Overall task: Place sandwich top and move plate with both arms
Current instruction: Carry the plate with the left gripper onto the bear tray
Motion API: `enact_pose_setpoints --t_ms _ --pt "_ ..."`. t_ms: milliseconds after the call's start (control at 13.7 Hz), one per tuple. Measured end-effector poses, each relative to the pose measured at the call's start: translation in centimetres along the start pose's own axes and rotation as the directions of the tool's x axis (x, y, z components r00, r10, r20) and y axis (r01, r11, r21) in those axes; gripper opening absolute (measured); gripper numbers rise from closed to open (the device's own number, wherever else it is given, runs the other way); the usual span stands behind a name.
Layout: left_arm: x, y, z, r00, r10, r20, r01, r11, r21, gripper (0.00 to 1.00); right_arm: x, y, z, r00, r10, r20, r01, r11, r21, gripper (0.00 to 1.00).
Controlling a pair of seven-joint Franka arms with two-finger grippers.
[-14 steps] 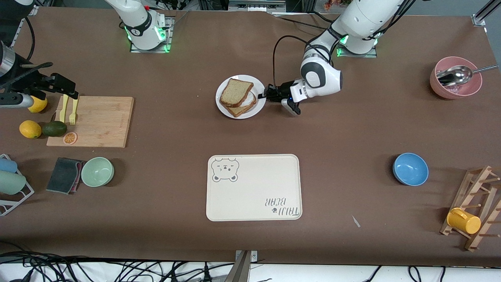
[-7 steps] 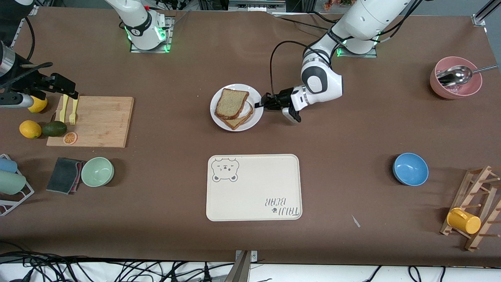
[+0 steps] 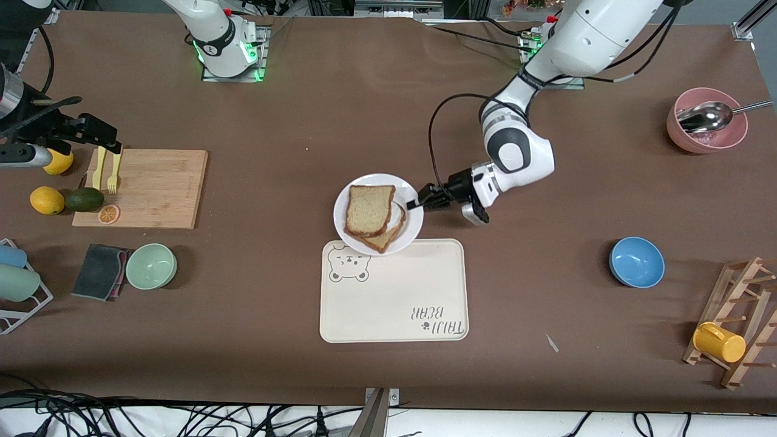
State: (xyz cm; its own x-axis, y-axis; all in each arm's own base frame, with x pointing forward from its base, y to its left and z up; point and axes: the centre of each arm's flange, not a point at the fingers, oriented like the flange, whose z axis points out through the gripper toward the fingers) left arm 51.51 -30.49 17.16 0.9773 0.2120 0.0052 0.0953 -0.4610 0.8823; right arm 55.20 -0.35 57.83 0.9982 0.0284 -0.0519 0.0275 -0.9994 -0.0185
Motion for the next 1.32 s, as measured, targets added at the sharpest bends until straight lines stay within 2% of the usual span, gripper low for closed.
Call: enact_pose_setpoints --t_ms 293,659,951,1317 --pt "6.5 0.9 -0.1 0.994 -0.104 0.023 0.103 0.993 0.057 0.04 0.0 0.0 0.0 1.000 0.000 0.000 0.000 1.000 0.000 1.00" --pt "11.2 -0.7 1.5 0.990 -0.140 -0.015 0.140 0.990 0.031 0.04 0.0 0.0 0.0 1.000 0.000 -0.001 0.000 1.000 0.000 1.00" --pt "12.9 -2.7 2.7 0.988 -0.154 -0.032 0.154 0.988 0.016 0.04 0.0 0.0 0.0 1.000 0.000 -0.001 0.000 1.000 0.000 1.00" --pt "13.6 -3.6 2.8 0.991 -0.132 -0.034 0.134 0.990 0.036 0.04 0.0 0.0 0.0 1.000 0.000 -0.001 0.000 1.000 0.000 1.00"
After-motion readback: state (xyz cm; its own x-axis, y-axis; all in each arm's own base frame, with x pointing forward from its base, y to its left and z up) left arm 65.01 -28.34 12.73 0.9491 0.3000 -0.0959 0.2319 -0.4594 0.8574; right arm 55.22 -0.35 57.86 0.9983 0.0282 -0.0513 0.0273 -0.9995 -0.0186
